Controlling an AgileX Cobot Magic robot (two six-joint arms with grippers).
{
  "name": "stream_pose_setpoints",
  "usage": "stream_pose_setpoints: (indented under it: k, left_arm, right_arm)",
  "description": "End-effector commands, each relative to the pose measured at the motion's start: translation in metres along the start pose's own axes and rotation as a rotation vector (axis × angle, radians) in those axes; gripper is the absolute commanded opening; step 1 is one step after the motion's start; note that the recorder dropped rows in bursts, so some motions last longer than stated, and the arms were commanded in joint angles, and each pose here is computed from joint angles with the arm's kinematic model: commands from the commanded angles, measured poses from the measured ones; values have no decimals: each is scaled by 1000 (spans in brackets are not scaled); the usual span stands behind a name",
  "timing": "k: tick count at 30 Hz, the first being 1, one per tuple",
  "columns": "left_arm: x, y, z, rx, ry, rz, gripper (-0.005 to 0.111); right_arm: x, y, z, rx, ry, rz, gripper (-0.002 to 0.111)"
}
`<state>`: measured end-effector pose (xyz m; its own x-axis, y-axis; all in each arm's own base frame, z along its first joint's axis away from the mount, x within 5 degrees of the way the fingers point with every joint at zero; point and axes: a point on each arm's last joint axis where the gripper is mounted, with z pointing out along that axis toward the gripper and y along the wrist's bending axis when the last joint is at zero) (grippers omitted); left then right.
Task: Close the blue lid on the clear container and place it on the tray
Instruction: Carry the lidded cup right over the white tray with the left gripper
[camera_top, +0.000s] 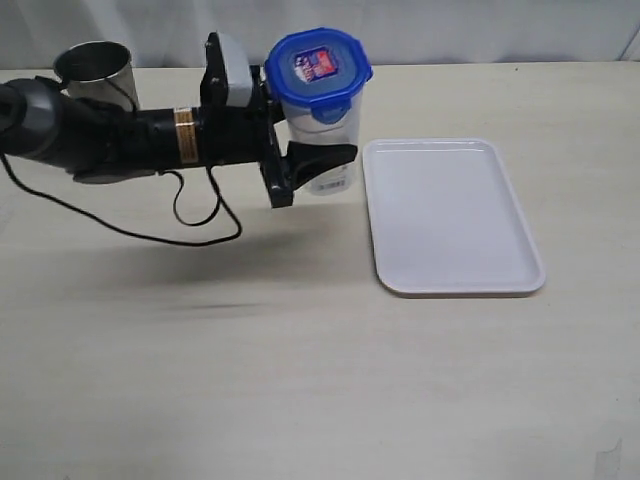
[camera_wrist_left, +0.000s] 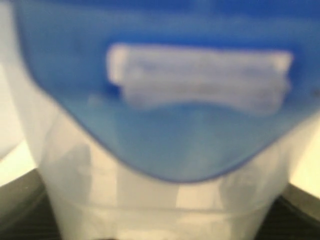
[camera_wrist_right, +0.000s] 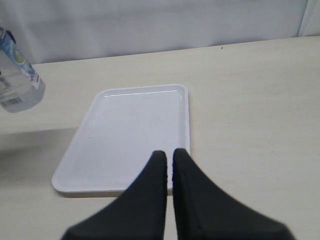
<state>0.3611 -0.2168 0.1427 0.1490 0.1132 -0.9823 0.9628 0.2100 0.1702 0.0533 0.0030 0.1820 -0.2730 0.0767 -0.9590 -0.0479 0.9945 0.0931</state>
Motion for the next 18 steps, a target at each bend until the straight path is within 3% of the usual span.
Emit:
stream_pose_setpoints:
  k: [1, 10, 18]
  left_arm:
    - [-23, 10, 29, -51, 54, 51, 0]
    - [-43, 10, 78, -103, 330, 306, 0]
    - [-52, -12, 110, -155, 606, 619, 0]
  right_arm:
    - [1, -1, 0, 7, -3, -3, 4]
    - [1, -1, 0, 7, -3, -3, 4]
    - [1, 0, 0, 5, -2, 4, 4]
